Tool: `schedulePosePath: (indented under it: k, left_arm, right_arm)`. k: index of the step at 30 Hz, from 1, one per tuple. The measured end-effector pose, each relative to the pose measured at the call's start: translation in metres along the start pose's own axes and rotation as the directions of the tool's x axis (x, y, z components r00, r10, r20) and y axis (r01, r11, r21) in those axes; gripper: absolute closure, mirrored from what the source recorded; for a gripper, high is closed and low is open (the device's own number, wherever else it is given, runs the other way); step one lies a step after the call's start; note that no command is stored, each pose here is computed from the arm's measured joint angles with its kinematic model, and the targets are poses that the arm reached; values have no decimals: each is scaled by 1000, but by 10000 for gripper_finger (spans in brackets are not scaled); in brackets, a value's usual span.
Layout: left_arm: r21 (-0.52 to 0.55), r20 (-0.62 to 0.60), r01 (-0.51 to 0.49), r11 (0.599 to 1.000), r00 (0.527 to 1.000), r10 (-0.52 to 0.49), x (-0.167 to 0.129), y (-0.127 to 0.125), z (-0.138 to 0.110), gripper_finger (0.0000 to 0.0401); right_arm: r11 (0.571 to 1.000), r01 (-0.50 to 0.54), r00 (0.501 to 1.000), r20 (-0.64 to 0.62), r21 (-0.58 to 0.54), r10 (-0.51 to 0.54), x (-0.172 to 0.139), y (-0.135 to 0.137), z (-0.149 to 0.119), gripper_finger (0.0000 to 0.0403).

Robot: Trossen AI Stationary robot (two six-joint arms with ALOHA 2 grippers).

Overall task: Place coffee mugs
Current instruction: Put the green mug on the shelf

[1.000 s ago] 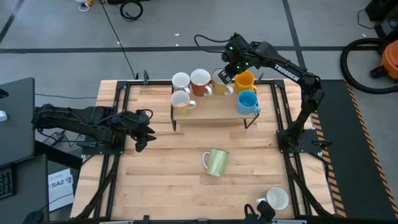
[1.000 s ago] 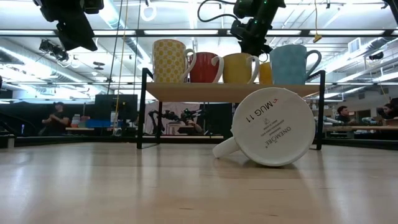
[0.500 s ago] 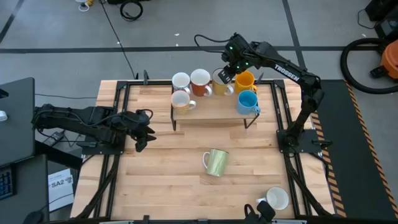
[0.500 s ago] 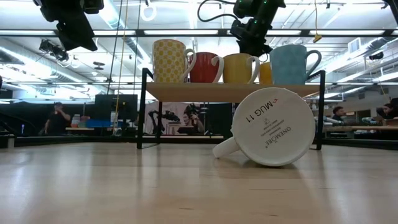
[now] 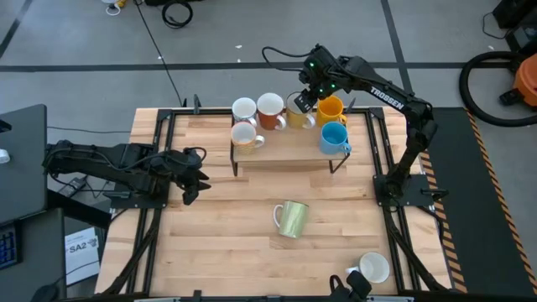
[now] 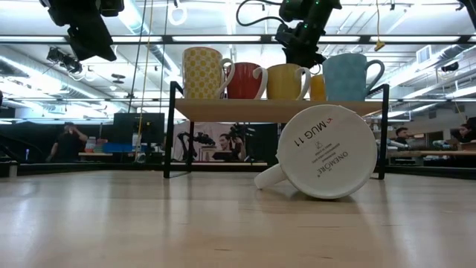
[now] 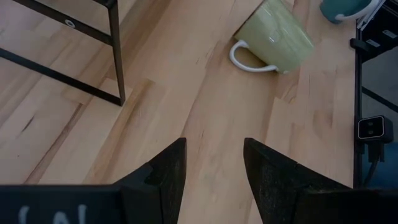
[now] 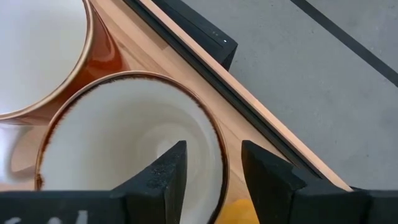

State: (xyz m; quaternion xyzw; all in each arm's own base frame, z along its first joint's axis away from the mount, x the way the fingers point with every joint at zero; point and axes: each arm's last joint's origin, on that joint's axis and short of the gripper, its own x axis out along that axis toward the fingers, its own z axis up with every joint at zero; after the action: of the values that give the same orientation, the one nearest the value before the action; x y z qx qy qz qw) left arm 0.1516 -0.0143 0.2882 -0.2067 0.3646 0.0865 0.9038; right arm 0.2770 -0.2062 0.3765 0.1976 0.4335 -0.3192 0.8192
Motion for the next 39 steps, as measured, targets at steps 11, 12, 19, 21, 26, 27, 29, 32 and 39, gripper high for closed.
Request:
schedulePosePath:
  k: [11,12,19,21,26,27,29,32,39]
  left_arm:
    - [0,0,0,1000,1000,0,0,0,0,234]
    - [0,0,0,1000,1000,0,0,0,0,234]
    - [0,0,0,1000,1000,0,0,0,0,234]
    - [1,0,0,1000,1000,0,0,0,0,234]
    - [0,0,0,1000,1000,0,0,0,0,234]
    - [0,0,0,1000,1000,0,0,0,0,234]
    - [0,0,0,1000,1000,0,0,0,0,234]
    - [0,0,0,1000,1000,0,0,0,0,234]
    - [0,0,0,1000,1000,0,0,0,0,234]
  right_arm:
    - [1000,-4,999,35,5,4,0,0,3,245]
    - [1000,-5,999,43,5,5,-1,0,4,245]
    - [1000,-17,994,106,4,17,-19,-1,3,245]
    - [1000,-20,992,127,4,20,-29,-1,2,245]
    - [999,-32,979,200,2,30,-60,-2,-5,245]
    - [999,-35,976,215,-1,35,-66,-1,-7,245]
    - [999,-45,967,249,-11,46,-81,1,-12,245]
    - [997,-73,952,296,-41,82,-103,9,-21,245]
    - [971,-210,906,351,-111,236,-145,44,-47,245]
